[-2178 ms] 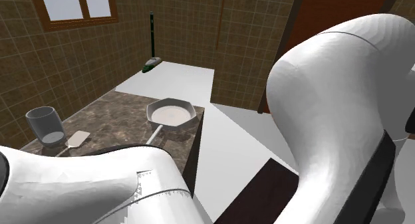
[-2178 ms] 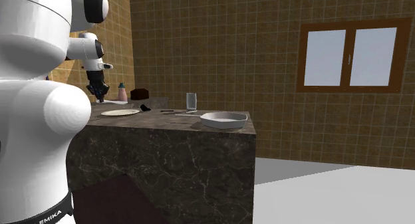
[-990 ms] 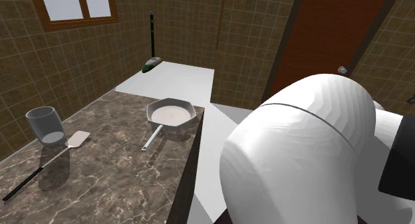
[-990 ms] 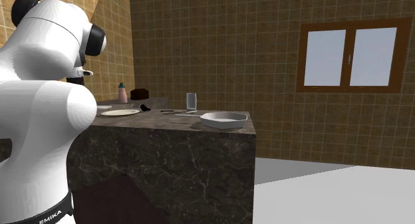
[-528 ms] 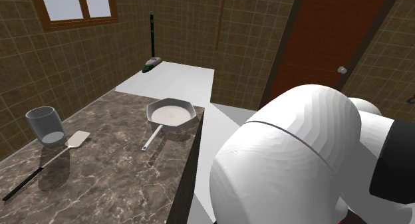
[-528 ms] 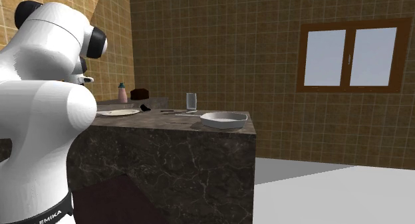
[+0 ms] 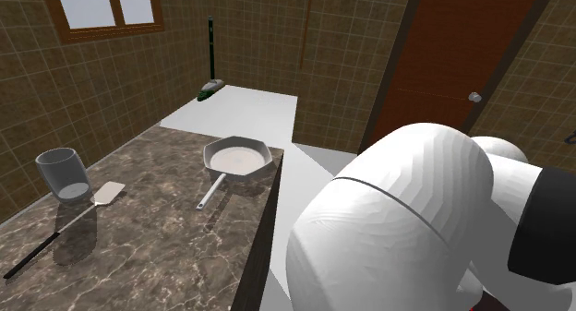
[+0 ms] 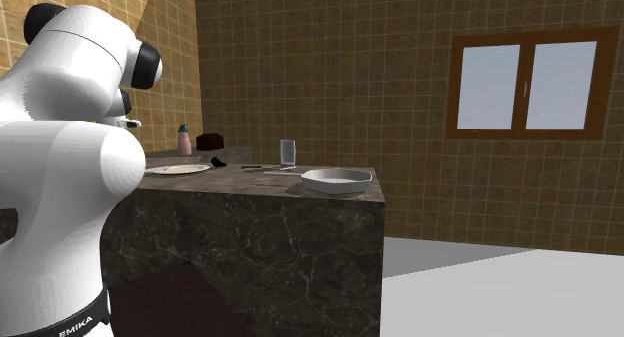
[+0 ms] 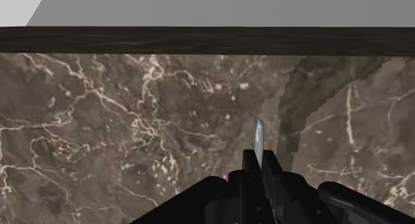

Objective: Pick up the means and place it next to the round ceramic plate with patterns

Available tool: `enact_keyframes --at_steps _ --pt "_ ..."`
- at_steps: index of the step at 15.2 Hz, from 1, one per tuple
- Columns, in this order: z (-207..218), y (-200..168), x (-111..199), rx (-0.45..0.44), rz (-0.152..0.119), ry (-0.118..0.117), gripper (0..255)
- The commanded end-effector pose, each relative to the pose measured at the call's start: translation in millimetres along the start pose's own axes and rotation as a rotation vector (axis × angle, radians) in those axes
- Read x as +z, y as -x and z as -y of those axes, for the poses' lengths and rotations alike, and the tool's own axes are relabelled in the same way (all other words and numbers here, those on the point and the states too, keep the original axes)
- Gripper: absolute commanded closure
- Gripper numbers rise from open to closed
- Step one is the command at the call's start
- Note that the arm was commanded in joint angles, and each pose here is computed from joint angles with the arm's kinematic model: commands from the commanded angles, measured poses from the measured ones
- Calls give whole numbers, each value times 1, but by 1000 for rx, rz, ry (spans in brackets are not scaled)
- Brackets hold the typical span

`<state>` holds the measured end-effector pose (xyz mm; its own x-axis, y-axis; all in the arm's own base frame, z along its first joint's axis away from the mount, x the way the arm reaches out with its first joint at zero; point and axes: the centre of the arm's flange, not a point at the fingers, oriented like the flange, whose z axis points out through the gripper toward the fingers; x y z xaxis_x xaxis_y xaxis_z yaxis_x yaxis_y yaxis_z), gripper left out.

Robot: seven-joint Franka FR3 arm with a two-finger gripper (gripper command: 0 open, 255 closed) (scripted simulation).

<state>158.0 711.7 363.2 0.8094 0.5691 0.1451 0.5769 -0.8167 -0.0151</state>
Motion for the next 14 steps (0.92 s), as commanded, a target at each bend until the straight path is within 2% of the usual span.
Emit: enact_keyframes --at_steps 1,2,7,11,14 --pt "0 0 0 0 0 0 255" --pt "0 0 0 0 0 0 0" --pt "0 0 0 0 0 0 0" --pt "0 0 -50 0 0 0 0" --pt "0 0 -50 0 0 0 0"
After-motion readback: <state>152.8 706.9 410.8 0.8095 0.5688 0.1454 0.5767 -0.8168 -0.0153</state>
